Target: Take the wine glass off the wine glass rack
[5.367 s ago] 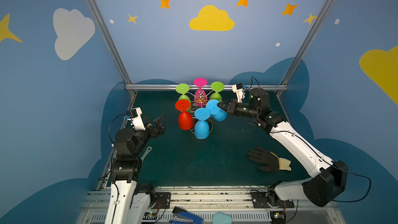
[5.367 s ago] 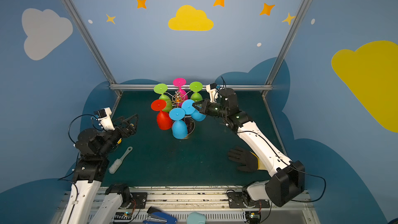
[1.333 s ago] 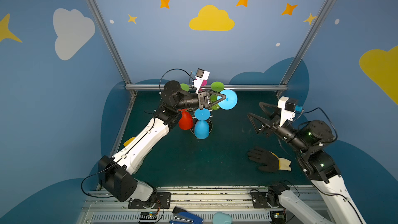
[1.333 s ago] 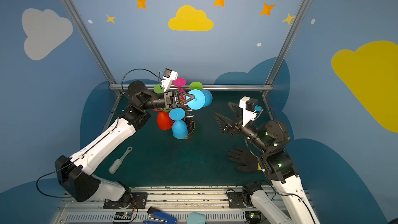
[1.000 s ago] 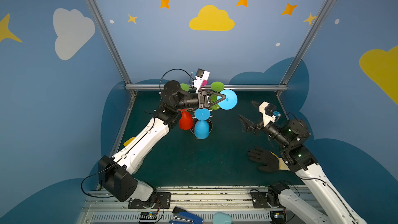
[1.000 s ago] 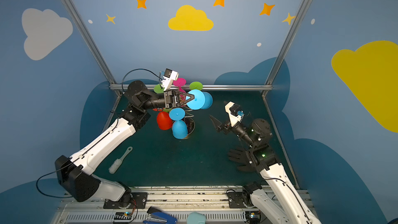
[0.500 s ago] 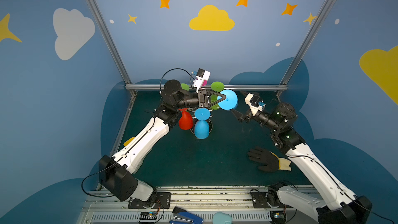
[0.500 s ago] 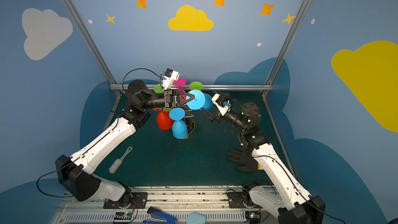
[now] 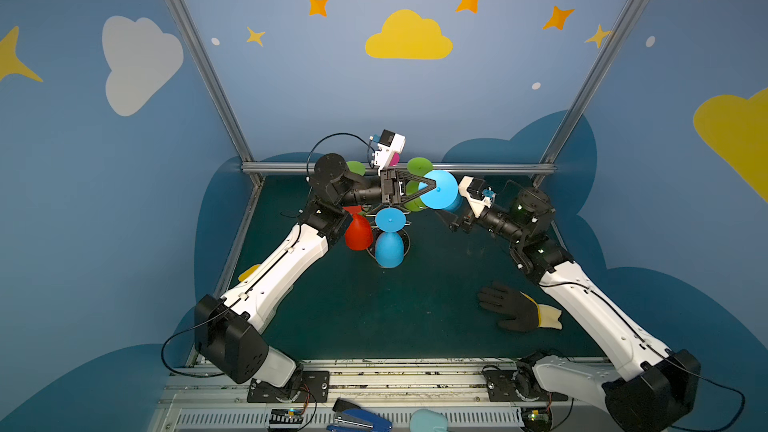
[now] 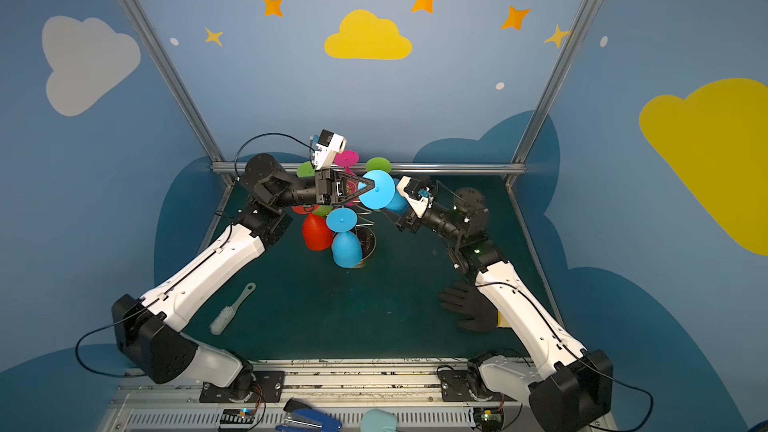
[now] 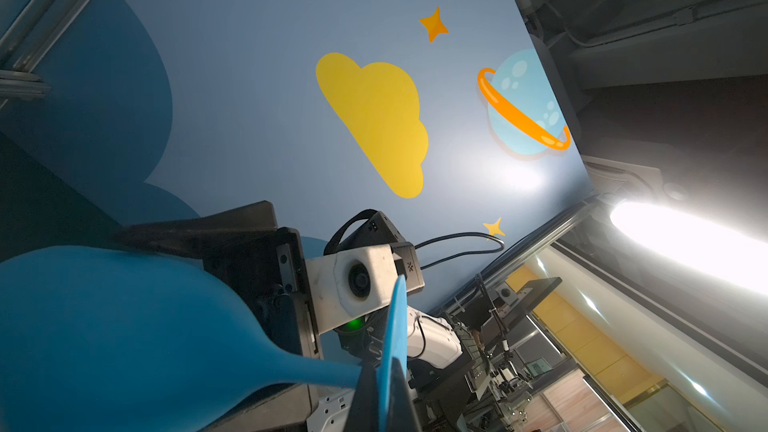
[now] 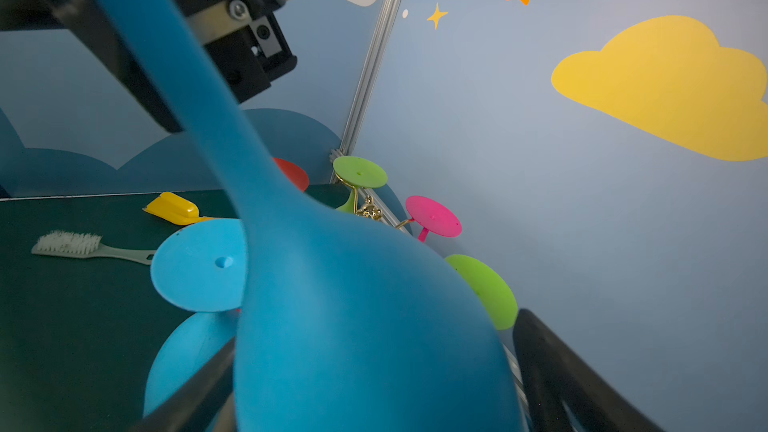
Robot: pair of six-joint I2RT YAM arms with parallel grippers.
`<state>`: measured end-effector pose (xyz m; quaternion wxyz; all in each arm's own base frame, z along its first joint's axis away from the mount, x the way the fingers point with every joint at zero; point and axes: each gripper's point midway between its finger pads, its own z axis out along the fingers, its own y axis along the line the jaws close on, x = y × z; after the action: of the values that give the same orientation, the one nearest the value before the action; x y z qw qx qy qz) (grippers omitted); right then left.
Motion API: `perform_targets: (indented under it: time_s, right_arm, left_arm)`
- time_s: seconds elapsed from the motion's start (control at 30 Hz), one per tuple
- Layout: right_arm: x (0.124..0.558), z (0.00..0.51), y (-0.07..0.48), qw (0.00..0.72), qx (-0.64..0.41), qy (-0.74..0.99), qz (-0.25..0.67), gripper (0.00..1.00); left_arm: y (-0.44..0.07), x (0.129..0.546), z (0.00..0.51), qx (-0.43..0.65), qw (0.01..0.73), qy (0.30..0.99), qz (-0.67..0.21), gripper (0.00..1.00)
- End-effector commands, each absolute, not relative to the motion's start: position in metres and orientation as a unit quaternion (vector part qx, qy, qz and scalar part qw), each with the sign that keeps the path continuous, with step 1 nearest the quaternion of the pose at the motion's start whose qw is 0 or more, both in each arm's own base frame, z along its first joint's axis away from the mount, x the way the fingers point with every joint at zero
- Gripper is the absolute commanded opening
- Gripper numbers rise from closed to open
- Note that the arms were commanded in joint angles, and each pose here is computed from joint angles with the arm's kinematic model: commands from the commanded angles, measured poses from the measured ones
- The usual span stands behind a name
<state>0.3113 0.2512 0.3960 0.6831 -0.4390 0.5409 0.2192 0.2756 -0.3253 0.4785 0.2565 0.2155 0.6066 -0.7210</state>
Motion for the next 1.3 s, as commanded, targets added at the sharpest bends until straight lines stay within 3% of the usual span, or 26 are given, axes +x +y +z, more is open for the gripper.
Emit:
perform_targets:
  time_s: [0.0,0.23,0.3,0.33,0.43,0.5,0.57,0.73,0.9,1.07,1.27]
  right_arm:
    - [0.31,0.411,0.253,0.693,-0.435,0.53,0.222,0.82]
    - [0.307,0.406,0.247,0.69,-0.416,0.55,0.221,0.6]
    - [0.304,0.406,0.245,0.687,-0.405,0.559,0.227,0.56]
    - [0.303,0.406,0.244,0.685,-0.402,0.563,0.229,0.53]
    - [0.303,0.407,0.235,0.679,-0.374,0.589,0.228,0.46]
    - [0.304,0.404,0.225,0.666,-0.346,0.622,0.222,0.42]
    - [0.301,0.4,0.217,0.653,-0.328,0.647,0.217,0.38]
    - [0.289,0.389,0.192,0.626,-0.281,0.699,0.203,0.31]
    - [0.281,0.375,0.175,0.578,-0.25,0.755,0.184,0.27]
    - [0.274,0.364,0.173,0.532,-0.247,0.789,0.185,0.22]
    - [0.27,0.358,0.177,0.502,-0.252,0.804,0.193,0.2]
  left_arm:
    - [-0.322,0.267,0.494,0.239,0.267,0.587,-0.727,0.03]
    - [-0.319,0.266,0.497,0.242,0.273,0.583,-0.726,0.03]
    - [-0.319,0.267,0.498,0.242,0.277,0.583,-0.725,0.09]
    - [-0.319,0.267,0.496,0.243,0.277,0.584,-0.724,0.17]
    - [-0.318,0.268,0.494,0.248,0.284,0.587,-0.717,0.64]
    - [-0.317,0.272,0.488,0.246,0.296,0.598,-0.704,0.79]
    - [-0.316,0.276,0.482,0.245,0.316,0.61,-0.685,0.85]
    - [-0.308,0.295,0.466,0.251,0.397,0.635,-0.613,0.89]
    - [-0.299,0.328,0.448,0.277,0.542,0.641,-0.468,0.86]
    - [-0.31,0.339,0.438,0.346,0.653,0.592,-0.322,0.81]
    - [-0.328,0.334,0.435,0.405,0.699,0.535,-0.248,0.79]
